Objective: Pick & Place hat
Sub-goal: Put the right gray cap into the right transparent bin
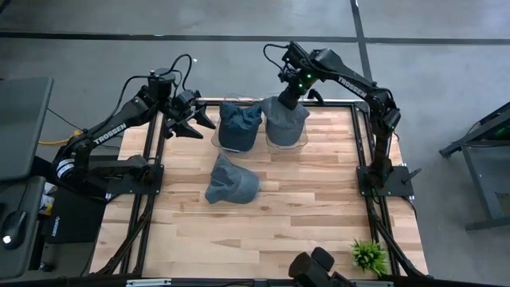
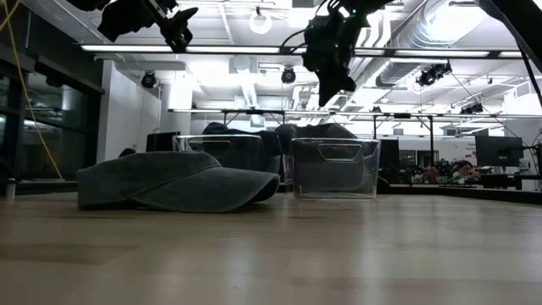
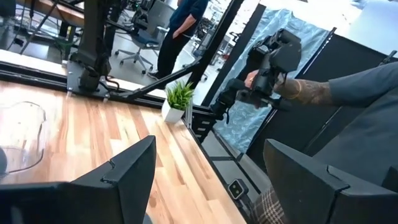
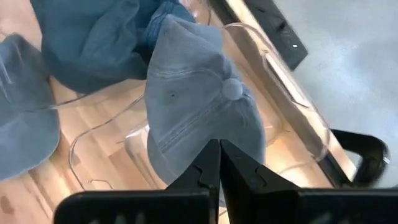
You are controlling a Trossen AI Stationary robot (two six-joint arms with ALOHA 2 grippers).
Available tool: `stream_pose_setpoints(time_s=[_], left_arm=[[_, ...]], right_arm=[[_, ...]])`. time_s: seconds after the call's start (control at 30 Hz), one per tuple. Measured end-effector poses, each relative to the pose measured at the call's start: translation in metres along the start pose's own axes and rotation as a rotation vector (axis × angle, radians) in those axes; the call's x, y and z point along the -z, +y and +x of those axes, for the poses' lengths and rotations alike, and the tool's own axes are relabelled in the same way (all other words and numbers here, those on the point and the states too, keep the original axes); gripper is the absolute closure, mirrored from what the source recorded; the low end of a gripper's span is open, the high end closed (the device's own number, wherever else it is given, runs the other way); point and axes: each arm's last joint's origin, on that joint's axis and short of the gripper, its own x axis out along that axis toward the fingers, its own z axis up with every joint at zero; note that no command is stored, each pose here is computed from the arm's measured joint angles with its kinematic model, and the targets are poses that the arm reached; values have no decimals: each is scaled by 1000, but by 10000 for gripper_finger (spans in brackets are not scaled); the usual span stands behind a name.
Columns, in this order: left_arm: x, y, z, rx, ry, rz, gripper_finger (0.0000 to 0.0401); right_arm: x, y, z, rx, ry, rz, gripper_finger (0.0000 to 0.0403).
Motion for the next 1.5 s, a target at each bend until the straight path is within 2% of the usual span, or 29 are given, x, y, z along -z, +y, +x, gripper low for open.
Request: stream_pose_setpoints(time_s=[0.2, 0.33, 0.47, 0.6, 0.93, 1.07, 1.3, 1.5], left_arm=[[-1, -2, -6, -53, -14, 28, 128], [-3, -5, -22, -110, -45, 48, 128], [-2, -6, -37, -176, -71, 52, 128], [-2, -7, -49, -174, -90, 52, 128], [5, -8, -51, -162, -86, 29, 128], [5, -7, -51, -164, -85, 28, 128], [5, -7, -51, -166, -84, 29, 128], [6, -7, -51, -166, -85, 21, 128]], right_arm=[[6, 3, -20, 15, -26, 139, 402], [11, 5, -22, 17, 21, 240, 402], [21, 6, -9, 69, 85, 273, 402], [37, 3, 9, 78, 114, 312, 402], [89, -3, 20, 73, -93, 467, 403], [104, -4, 29, 77, -160, 566, 403], [110, -8, 47, 116, -253, 670, 403], [109, -15, 49, 143, -281, 692, 403]])
